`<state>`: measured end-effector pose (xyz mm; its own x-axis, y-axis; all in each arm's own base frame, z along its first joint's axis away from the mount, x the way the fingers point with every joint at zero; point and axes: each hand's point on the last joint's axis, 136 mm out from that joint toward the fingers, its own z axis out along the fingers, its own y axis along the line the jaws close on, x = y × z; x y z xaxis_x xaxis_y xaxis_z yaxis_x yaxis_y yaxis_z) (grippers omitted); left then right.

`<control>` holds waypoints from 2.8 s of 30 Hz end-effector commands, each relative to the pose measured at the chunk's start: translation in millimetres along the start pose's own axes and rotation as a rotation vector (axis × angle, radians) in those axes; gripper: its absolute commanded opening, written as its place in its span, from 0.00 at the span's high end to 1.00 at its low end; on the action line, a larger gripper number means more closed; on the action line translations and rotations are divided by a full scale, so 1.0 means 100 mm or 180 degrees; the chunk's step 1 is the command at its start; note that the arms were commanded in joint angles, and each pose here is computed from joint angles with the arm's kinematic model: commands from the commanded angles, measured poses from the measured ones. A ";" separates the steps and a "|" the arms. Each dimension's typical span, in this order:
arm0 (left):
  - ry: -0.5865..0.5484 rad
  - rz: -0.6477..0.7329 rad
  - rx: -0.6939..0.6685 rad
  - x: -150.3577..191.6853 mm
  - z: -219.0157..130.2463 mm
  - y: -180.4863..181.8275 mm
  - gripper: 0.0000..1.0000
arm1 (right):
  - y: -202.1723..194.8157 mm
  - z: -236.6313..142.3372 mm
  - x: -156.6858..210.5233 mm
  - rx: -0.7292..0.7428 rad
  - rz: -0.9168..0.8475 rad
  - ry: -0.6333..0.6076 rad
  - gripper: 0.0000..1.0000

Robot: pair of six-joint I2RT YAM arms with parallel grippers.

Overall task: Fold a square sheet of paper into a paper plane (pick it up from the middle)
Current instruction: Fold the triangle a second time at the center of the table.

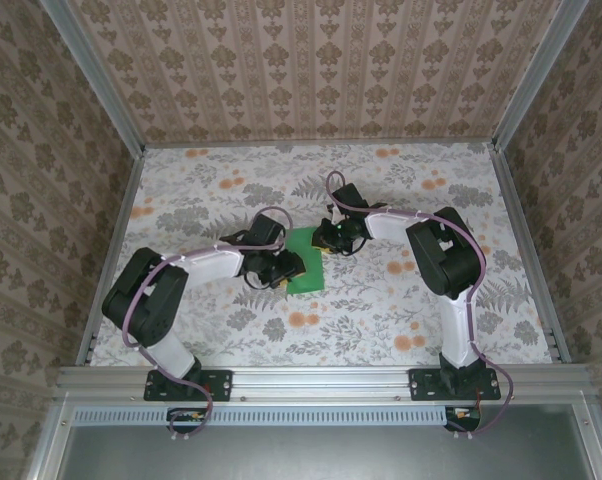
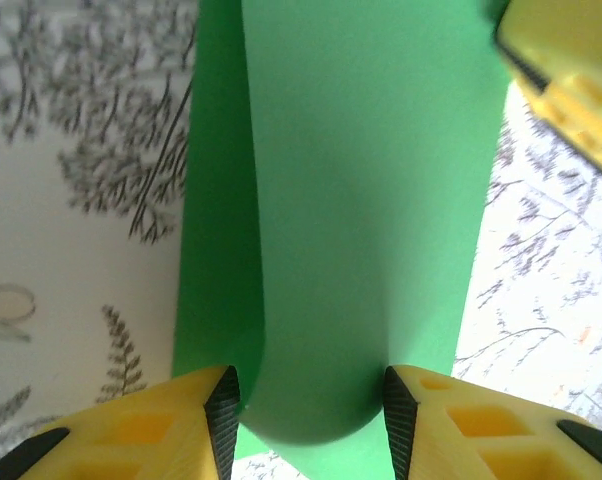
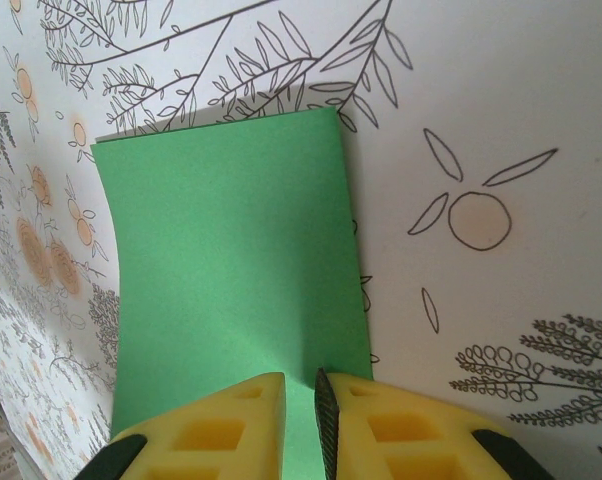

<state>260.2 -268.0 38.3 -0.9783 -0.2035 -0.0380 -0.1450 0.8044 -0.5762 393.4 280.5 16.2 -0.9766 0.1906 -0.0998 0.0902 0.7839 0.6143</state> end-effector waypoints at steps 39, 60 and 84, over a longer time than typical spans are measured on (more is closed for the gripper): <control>0.0316 0.0987 0.0359 -0.36 -0.06 0.03 1.00 | 0.22 -0.66 0.31 -0.0420 -0.0353 0.0082 0.82; 0.0218 0.0574 0.0555 -0.32 0.01 0.05 0.76 | 0.01 0.00 0.48 -0.0046 -0.0170 0.0426 0.97; 0.0236 0.0316 0.1018 0.21 -0.10 -0.08 0.73 | -0.23 0.04 0.53 0.0266 -0.0064 0.0458 0.98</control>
<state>237.2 -268.8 37.8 -0.9971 -0.0673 -0.0346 -0.0162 0.6358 -0.7717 349.3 289.2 15.9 -0.9966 0.0639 -0.0529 0.0170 0.7816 0.6236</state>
